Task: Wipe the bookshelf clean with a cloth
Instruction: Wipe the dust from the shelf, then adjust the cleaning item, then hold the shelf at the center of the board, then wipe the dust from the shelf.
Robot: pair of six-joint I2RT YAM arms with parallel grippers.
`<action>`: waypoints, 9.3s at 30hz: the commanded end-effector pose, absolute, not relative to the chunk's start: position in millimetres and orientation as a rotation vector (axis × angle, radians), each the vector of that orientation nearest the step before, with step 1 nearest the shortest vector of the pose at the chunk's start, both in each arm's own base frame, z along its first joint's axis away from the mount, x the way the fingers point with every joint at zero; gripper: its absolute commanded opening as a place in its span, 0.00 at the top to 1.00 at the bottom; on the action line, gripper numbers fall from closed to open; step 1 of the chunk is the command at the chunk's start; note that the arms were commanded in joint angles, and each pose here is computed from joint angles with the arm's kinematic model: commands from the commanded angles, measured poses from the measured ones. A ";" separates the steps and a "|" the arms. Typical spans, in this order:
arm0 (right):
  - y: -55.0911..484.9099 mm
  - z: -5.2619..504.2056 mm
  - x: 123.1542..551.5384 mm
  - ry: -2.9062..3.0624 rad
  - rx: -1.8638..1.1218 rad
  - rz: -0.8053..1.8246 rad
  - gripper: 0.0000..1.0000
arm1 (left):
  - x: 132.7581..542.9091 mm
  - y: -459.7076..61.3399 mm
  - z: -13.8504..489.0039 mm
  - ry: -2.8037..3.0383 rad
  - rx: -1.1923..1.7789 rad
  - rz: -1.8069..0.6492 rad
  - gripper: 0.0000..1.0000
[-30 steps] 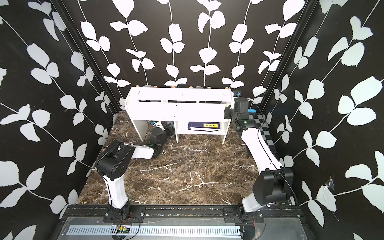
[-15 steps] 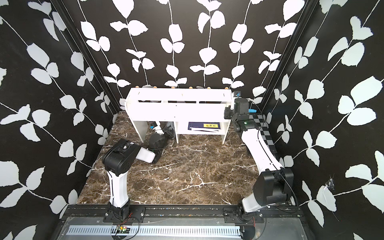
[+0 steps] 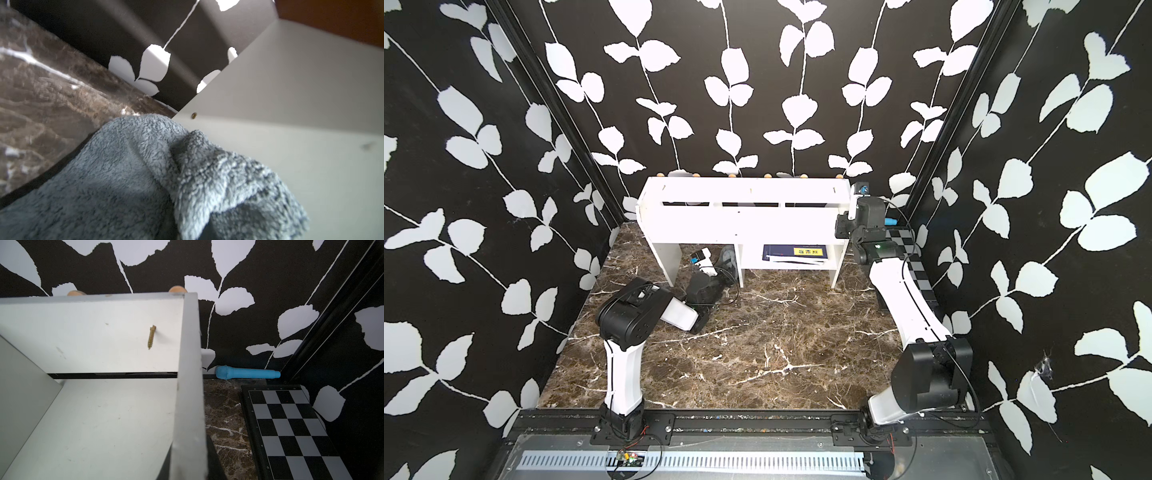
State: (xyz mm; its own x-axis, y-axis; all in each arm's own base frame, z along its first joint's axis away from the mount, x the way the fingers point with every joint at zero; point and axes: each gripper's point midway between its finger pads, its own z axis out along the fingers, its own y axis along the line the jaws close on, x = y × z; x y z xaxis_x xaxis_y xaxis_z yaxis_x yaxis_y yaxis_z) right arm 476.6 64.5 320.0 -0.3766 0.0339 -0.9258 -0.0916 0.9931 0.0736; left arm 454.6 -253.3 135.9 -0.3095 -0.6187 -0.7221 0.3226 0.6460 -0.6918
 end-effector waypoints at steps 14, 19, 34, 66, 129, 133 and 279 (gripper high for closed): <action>95.3 263.9 456.1 2.143 0.081 0.408 1.00 | 401.6 -326.8 257.5 1.416 0.227 -1.106 1.00; 101.7 262.7 457.1 2.147 0.080 0.428 1.00 | 399.8 -326.4 216.5 1.515 0.224 -1.037 1.00; 106.4 267.4 452.9 2.156 0.063 0.397 1.00 | 374.0 -330.0 113.6 1.739 0.299 -0.910 1.00; 102.4 307.4 438.9 2.057 0.115 0.461 1.00 | 405.0 -116.6 168.7 1.773 -0.231 0.019 1.00; 268.5 370.9 263.0 1.819 -0.662 0.908 0.00 | 283.2 -211.7 313.1 1.603 0.265 -0.983 1.00; 307.5 353.7 254.7 1.823 -0.692 1.082 0.00 | 274.2 -228.5 343.9 1.484 0.309 -1.158 1.00; 116.7 287.6 435.1 2.057 0.035 0.081 1.00 | 442.8 -60.5 345.7 1.634 -0.054 -0.395 1.00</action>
